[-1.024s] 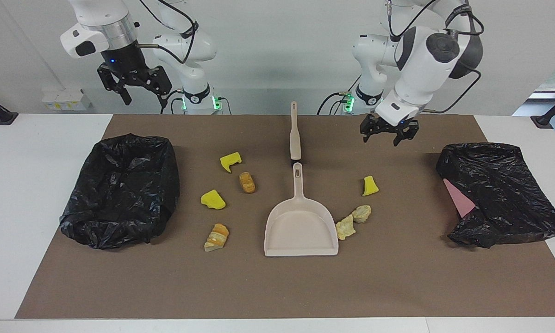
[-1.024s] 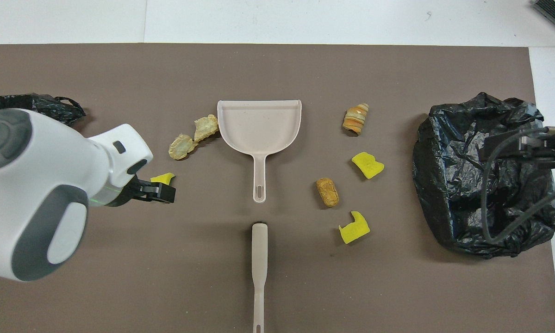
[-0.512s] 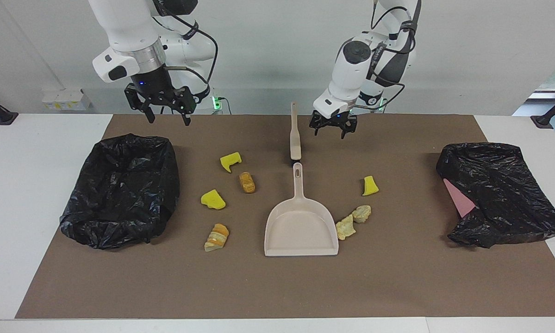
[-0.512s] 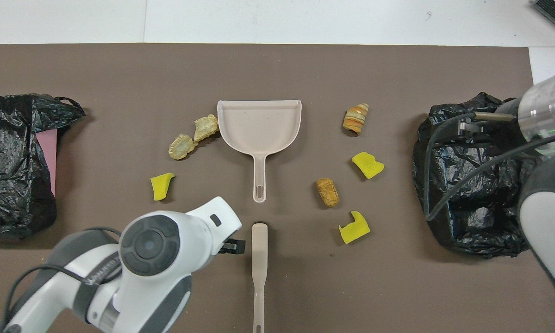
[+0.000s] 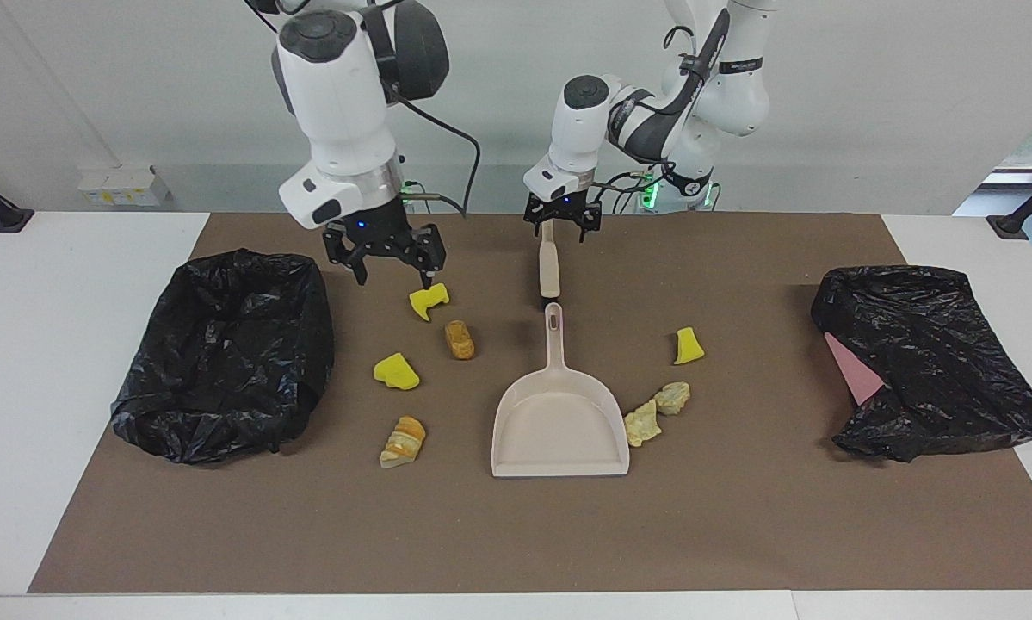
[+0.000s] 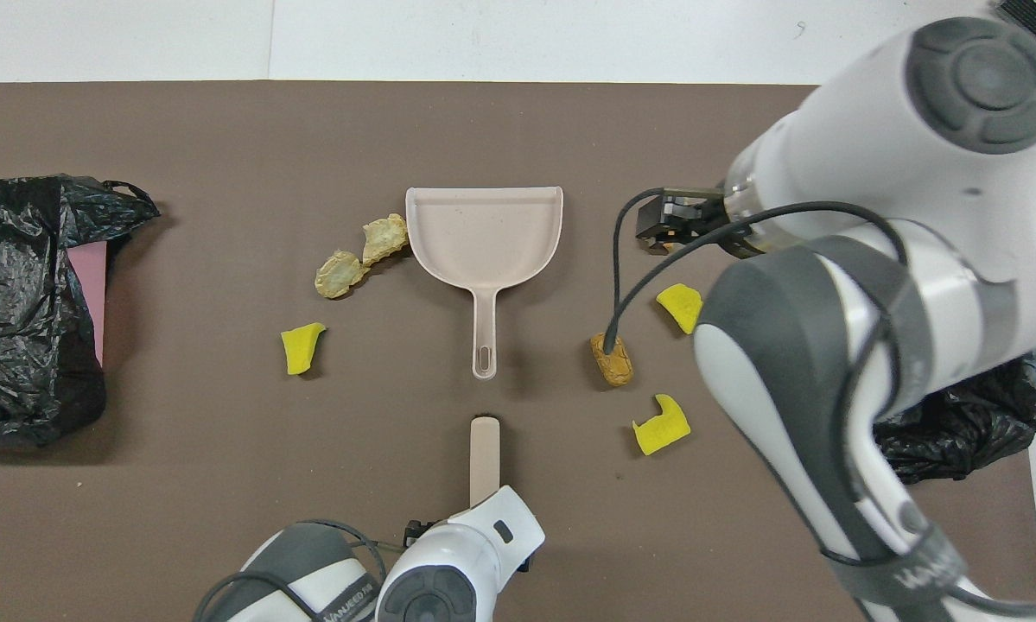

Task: Sweep and dump trash in bin
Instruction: 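Grasp the beige dustpan with the right gripper and pull it nearer, then grasp the beige brush with the left gripper and lift it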

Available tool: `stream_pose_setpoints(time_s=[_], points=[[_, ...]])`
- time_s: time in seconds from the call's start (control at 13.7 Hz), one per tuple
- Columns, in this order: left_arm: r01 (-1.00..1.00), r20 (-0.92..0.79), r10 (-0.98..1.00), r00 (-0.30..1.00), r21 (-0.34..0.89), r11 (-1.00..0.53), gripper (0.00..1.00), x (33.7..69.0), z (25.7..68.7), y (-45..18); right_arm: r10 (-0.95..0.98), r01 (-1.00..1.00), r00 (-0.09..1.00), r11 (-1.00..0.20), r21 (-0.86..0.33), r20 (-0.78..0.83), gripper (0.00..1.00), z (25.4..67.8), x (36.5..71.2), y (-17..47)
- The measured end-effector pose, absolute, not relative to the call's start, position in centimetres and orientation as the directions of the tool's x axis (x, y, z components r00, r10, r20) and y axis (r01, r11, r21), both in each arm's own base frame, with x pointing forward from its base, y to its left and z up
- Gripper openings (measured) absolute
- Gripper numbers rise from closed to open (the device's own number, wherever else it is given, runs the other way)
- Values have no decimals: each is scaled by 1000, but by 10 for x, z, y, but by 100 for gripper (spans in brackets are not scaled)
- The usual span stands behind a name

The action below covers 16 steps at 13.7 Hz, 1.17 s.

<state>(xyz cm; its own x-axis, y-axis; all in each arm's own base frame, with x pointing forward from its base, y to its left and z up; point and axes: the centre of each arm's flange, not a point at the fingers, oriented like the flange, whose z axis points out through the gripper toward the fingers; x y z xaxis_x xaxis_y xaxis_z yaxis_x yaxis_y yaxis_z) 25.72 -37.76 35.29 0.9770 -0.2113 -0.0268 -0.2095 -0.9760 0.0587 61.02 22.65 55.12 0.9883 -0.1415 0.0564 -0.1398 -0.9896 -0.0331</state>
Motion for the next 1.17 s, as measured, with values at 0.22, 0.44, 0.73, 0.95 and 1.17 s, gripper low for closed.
stream_pose_setpoints(time_s=[0.22, 0.44, 0.73, 0.95, 1.17], points=[[-208, -38, -210, 977, 48, -977, 100, 232, 343, -386, -142, -141, 987, -990, -32, 70, 100, 515, 629, 285], [-200, -42, -201, 979, 44, -979, 91, 226, 341, -388, -127, -125, 989, -991, -38, 69, 100, 482, 633, 327], [-199, -47, -200, 979, 38, -979, 41, 225, 338, -386, -101, -99, 994, -994, -35, 52, 100, 434, 619, 386], [-185, -67, -186, 980, 20, -982, 26, 227, 336, -381, -64, -63, 998, -998, -19, 29, 100, 411, 600, 419], [-122, -88, -122, 989, 6, -992, 26, 249, 341, -362, -55, -55, 998, -998, -10, 17, 100, 389, 599, 427]])
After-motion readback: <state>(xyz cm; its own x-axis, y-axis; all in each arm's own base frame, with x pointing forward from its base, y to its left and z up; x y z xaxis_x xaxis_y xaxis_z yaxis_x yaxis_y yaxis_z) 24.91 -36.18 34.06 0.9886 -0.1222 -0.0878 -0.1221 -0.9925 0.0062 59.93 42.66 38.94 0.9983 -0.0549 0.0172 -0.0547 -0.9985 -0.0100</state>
